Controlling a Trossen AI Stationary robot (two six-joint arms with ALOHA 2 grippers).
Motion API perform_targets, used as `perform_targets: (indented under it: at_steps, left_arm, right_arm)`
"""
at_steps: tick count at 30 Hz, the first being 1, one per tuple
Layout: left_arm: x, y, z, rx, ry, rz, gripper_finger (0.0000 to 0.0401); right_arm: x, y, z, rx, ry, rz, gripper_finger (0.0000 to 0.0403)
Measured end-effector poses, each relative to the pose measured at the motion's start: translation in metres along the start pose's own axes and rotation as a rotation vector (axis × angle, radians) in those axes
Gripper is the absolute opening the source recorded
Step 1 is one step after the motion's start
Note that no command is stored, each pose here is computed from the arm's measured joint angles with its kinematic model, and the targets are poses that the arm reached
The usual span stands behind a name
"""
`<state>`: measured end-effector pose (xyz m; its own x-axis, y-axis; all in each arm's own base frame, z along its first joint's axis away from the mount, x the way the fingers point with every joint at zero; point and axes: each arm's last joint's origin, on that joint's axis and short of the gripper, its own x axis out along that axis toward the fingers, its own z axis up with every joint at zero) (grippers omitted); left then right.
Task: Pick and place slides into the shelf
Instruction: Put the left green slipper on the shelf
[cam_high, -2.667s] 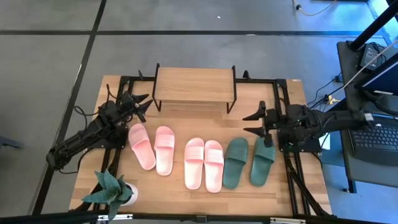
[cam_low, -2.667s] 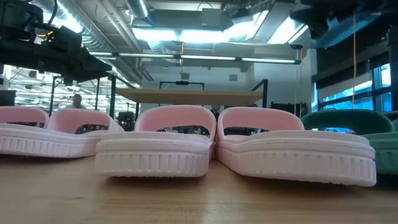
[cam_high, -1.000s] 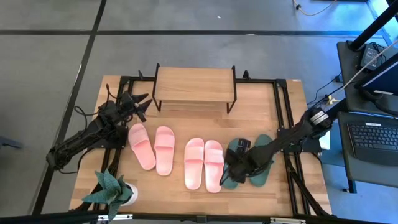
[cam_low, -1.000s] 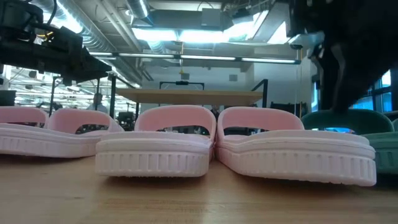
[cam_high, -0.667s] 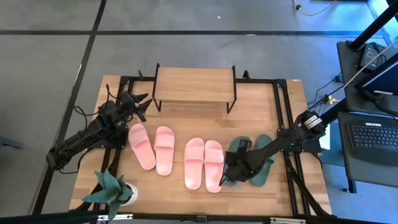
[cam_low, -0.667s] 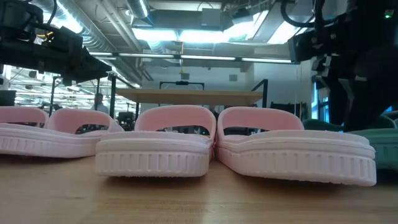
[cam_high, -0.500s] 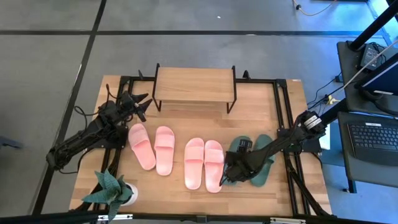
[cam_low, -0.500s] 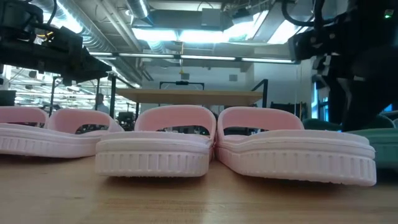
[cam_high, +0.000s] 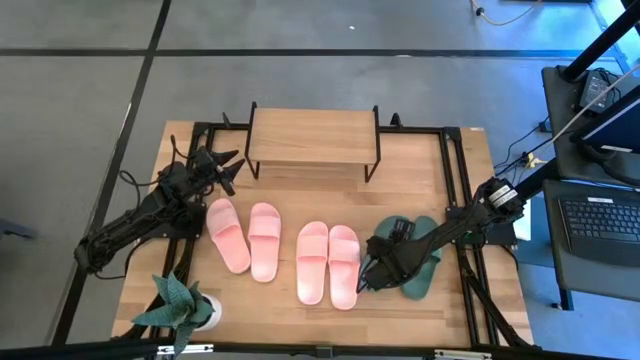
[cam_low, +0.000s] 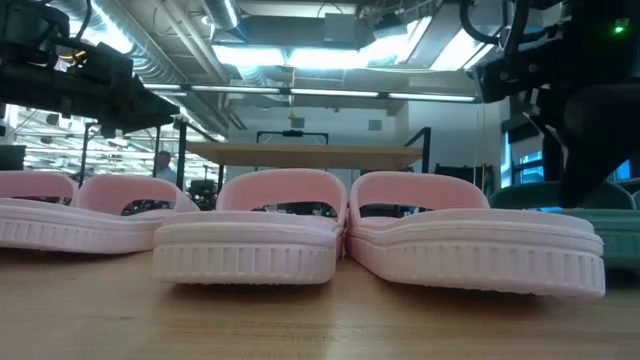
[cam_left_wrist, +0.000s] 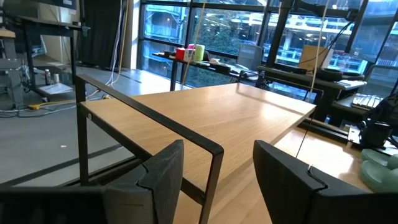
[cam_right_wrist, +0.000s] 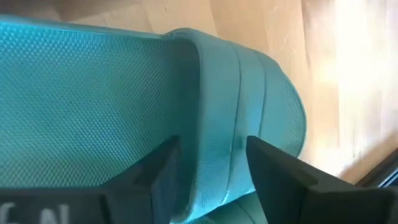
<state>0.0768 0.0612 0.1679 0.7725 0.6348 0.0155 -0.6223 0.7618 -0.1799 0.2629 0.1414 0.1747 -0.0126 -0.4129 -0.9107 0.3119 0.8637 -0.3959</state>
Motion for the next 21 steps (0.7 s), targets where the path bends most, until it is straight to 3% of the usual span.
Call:
perform_targets:
  at_steps: [9,16,21]
  left_arm:
    - [0.000,0.000,0.000,0.000,0.000,0.000,0.0186]
    - [0.000,0.000,0.000,0.000,0.000,0.000,0.0186]
    - [0.000,0.000,0.000,0.000,0.000,0.000,0.0186]
  right_arm:
    - [0.000,0.000,0.000,-0.010,-0.003,-0.003,0.0017]
    - [-0.001,-0.002,-0.001,-0.019,0.004,-0.017,0.0015]
    - [-0.018,-0.010,0.002,-0.050,0.031,-0.081,0.0015]
